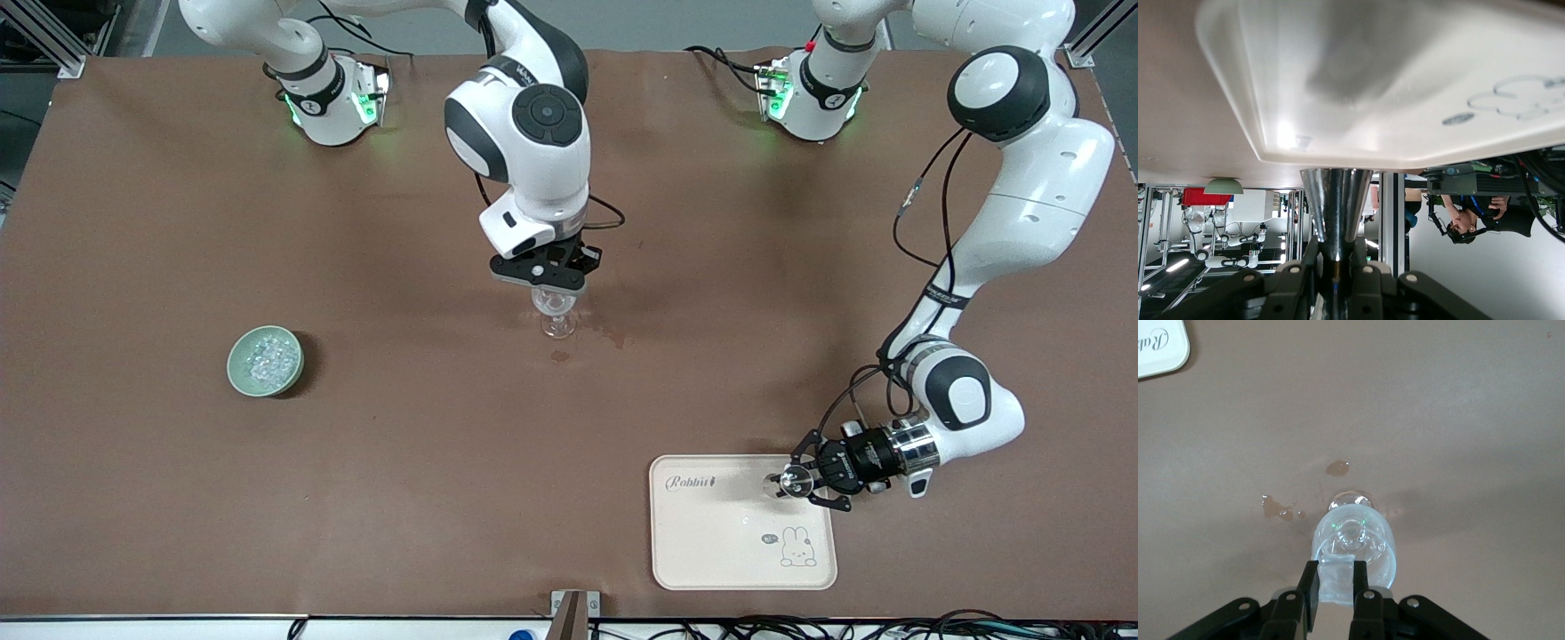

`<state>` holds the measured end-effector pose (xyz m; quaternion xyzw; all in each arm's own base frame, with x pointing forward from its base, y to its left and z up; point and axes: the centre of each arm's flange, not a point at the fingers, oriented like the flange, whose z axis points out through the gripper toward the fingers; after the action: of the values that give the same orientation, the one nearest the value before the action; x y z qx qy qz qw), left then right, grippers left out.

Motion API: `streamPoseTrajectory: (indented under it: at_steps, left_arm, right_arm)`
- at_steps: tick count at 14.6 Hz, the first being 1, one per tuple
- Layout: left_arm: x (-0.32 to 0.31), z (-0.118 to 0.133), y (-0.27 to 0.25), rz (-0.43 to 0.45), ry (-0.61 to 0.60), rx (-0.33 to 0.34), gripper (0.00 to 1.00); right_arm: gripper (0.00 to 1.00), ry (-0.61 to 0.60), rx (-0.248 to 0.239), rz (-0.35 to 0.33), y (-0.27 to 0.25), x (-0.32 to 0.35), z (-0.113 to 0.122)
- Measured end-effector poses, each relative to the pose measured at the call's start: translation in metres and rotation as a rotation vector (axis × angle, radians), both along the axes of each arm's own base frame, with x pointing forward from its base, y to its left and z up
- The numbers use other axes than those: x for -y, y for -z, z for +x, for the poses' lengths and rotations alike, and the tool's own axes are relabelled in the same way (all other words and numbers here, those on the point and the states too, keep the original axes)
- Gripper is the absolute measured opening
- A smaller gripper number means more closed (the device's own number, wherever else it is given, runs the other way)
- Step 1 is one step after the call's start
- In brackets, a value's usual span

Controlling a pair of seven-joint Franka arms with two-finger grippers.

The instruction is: Pour wine and add ice with both arms

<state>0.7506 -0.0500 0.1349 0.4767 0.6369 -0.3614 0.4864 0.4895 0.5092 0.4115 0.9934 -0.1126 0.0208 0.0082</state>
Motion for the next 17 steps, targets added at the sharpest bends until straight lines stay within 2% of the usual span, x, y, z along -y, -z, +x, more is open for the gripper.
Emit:
streamPoseTrajectory:
  at_steps: [7, 10, 12, 13, 15, 17]
  left_arm:
    - [-0.004, 0.000, 0.020, 0.001, -0.012, -0.003, 0.21]
    - [-0.003, 0.000, 0.028, 0.011, -0.012, -0.009, 0.21]
    - [-0.003, 0.000, 0.032, 0.007, -0.016, -0.012, 0.21]
    - [-0.003, 0.001, 0.032, 0.009, -0.017, -0.010, 0.21]
    - [-0.004, 0.001, 0.032, 0.010, -0.017, -0.009, 0.21]
    - [-0.004, 0.001, 0.033, 0.012, -0.016, -0.008, 0.34]
  right_arm:
    - [0.24, -0.014, -0.022, -0.024, 0.013, 0.000, -0.004]
    - [0.28, -0.018, -0.022, -0.025, 0.013, -0.001, -0.004]
    - [0.41, -0.024, -0.019, -0.028, 0.013, -0.001, -0.004]
    - [0.53, -0.028, -0.016, -0.031, 0.013, 0.000, -0.003]
    - [0.71, -0.026, -0.007, -0.040, 0.013, 0.004, 0.001]
    - [0.88, -0.008, -0.003, -0.048, 0.010, 0.014, 0.010]
